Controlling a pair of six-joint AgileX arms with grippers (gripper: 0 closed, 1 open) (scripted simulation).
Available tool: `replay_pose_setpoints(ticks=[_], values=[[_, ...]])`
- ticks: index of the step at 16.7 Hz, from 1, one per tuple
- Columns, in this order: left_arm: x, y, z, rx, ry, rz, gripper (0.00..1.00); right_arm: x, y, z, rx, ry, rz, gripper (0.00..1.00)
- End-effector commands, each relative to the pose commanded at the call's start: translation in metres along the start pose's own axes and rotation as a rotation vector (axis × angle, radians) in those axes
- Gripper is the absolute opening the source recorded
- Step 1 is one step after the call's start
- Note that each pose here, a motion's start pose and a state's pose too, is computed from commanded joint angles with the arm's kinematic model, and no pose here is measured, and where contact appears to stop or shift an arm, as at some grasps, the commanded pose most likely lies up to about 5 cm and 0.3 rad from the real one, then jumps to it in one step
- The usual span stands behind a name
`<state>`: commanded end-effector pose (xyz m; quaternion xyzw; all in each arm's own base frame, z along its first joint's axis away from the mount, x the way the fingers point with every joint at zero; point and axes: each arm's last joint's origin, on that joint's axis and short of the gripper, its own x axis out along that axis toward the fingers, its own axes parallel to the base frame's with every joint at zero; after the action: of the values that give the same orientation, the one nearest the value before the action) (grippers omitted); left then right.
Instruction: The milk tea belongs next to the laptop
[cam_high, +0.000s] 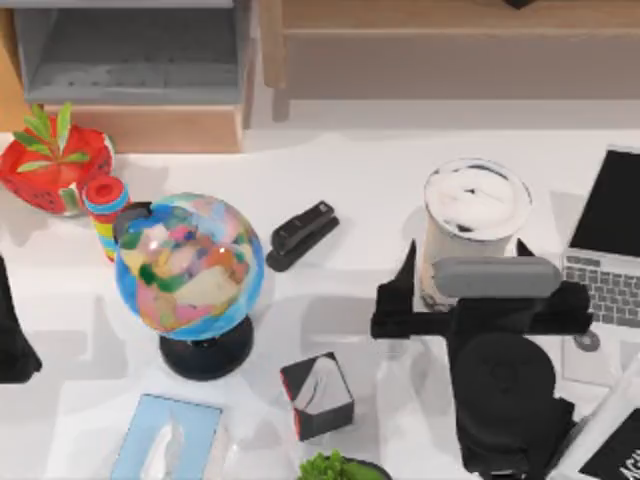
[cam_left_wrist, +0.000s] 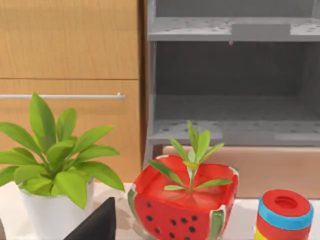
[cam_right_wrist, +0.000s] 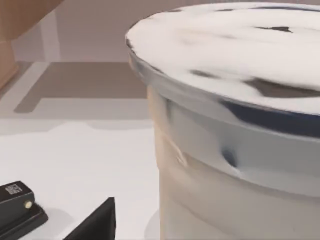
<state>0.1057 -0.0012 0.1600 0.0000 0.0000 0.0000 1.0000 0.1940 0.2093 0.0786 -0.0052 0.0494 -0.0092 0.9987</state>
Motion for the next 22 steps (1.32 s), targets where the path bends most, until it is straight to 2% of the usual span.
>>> replay_pose_setpoints(ticks=[3, 7, 20, 22], values=[[0.000, 0.000, 0.000, 0.000, 0.000, 0.000, 1.00, 0.024, -0.003, -0.001, -0.001, -0.001, 0.002, 1.00], [0.000, 0.000, 0.000, 0.000, 0.000, 0.000, 1.00, 0.025, -0.003, -0.002, -0.001, -0.001, 0.002, 1.00], [0.000, 0.000, 0.000, 0.000, 0.000, 0.000, 1.00, 0.025, -0.003, -0.002, -0.001, -0.001, 0.002, 0.02], [0.000, 0.000, 0.000, 0.000, 0.000, 0.000, 1.00, 0.025, -0.003, -0.002, -0.001, -0.001, 0.002, 0.00]])
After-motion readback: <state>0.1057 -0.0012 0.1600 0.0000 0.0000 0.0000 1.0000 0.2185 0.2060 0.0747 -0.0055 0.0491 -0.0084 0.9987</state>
